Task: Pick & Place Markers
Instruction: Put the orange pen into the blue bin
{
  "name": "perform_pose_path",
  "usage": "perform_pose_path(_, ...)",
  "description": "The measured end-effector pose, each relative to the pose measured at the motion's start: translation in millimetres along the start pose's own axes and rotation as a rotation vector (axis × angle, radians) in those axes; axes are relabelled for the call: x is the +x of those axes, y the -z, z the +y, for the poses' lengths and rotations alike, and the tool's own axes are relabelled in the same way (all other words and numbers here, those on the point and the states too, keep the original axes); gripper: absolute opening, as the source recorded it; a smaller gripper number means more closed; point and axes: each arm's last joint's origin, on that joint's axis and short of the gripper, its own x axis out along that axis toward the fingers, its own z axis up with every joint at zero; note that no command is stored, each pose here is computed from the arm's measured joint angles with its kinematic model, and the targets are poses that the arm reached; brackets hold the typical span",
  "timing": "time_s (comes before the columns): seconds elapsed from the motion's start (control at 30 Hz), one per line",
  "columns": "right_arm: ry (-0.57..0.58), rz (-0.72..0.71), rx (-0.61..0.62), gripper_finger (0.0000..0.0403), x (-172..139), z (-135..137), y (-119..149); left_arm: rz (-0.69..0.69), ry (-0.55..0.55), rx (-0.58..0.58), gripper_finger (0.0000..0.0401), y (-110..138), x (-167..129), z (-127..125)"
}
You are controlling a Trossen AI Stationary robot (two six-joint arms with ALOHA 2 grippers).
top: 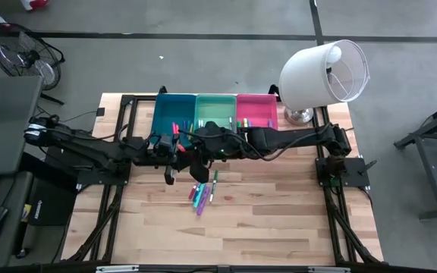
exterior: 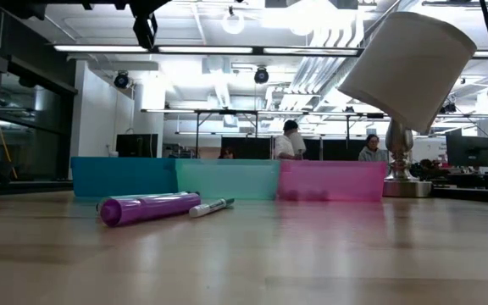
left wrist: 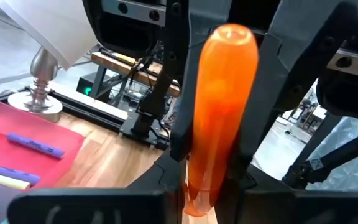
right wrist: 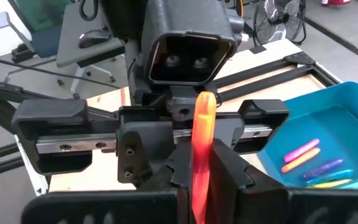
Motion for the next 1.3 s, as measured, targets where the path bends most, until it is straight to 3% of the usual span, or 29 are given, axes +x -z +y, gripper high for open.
perform_pose_path(0.23, -0.009, 0.012, -0.007, 0.0031, 0.1, -0.2, 0.8, 0.004, 0.002, -0.001, 0.0043, 0.3, 0.0, 0.0)
perform_pose_path(0.5, -0.013, 0.016, -0.017, 0.0136, -0.7, -0.6, 0.6, -0.001, -0.010, -0.011, 0.0043, 0.1, -0.1, 0.4)
perform_pose_path(0.77, -0.015, -0.013, 0.002, 0.0202, -25.3, -9.1, -15.4, -0.006, -0.050, -0.005, 0.0043, 0.7, -0.2, 2.0)
perform_pose_path(1.0, 0.152, -0.015, -0.005, 0.0217, -71.4, -25.0, -28.6, 0.026, -0.214, -0.056, 0.0043, -2.4, -4.2, 23.4)
perform_pose_path(1.3, 0.353, 0.158, -0.013, 0.0217, -96.3, -39.0, -12.7, 0.159, -0.500, -0.199, 0.0043, -7.1, -24.2, 76.1)
